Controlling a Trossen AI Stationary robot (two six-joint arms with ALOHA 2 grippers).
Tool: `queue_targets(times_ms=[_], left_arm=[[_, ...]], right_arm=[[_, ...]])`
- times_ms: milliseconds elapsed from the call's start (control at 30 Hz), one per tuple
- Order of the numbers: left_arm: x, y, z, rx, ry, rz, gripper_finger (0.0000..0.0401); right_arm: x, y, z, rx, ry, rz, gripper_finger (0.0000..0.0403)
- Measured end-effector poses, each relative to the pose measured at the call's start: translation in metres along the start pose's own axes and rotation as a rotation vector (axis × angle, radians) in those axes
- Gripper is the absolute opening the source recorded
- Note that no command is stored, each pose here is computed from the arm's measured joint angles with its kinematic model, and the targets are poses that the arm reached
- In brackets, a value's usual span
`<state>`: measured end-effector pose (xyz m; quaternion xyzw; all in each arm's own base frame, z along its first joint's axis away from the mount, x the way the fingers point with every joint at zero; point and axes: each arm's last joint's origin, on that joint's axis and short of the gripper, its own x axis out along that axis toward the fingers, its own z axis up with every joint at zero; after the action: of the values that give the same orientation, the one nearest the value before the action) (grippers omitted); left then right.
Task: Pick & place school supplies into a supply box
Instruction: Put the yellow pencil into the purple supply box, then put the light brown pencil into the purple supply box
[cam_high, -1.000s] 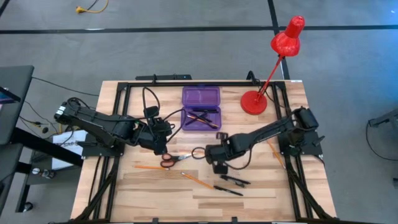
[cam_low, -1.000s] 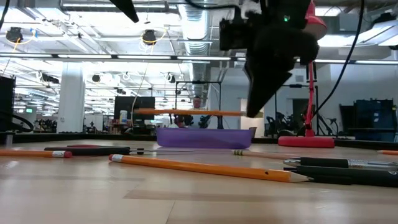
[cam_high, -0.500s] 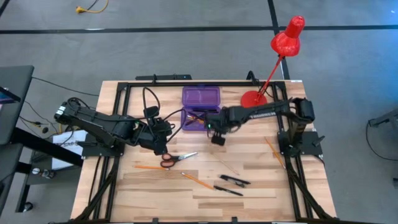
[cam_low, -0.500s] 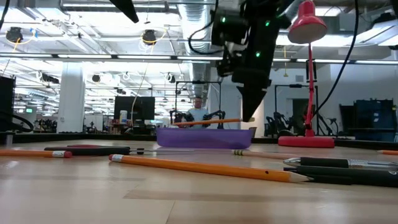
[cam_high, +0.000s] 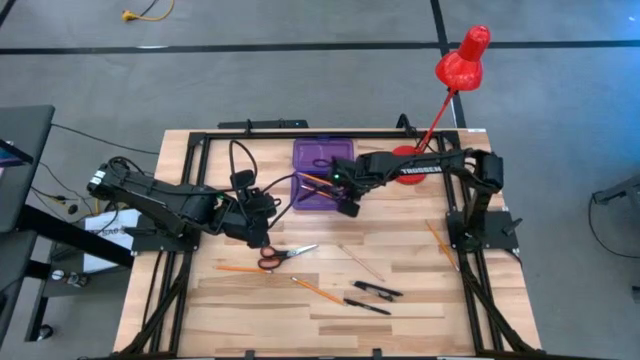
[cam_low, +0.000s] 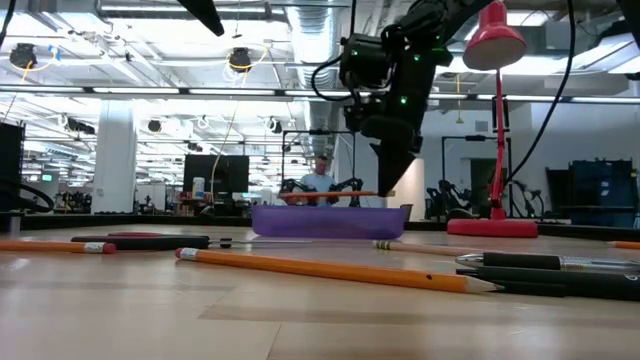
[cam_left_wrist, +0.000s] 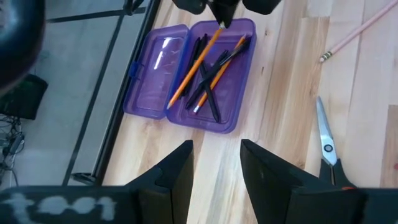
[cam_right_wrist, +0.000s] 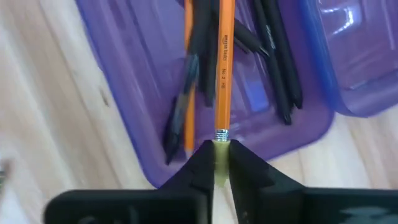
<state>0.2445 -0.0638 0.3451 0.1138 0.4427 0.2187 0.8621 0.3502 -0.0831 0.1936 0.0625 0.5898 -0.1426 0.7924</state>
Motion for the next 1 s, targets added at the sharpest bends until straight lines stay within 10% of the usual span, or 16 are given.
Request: queue_targets(times_ms=[467, 1000], left_arm=[[0.000, 0.000, 0.000, -0.026, -0.002, 0.005, 0.0123], [0.008, -0.011, 0.003, 0.023, -0.046, -0.113, 0.0123]], right_arm=[[-0.009, -0.006, -0.002, 0.056, 0.004, 0.132, 0.0184], [-0.032, 0.131, -0.017, -0.211, -0.131, 0.319, 0.0161]])
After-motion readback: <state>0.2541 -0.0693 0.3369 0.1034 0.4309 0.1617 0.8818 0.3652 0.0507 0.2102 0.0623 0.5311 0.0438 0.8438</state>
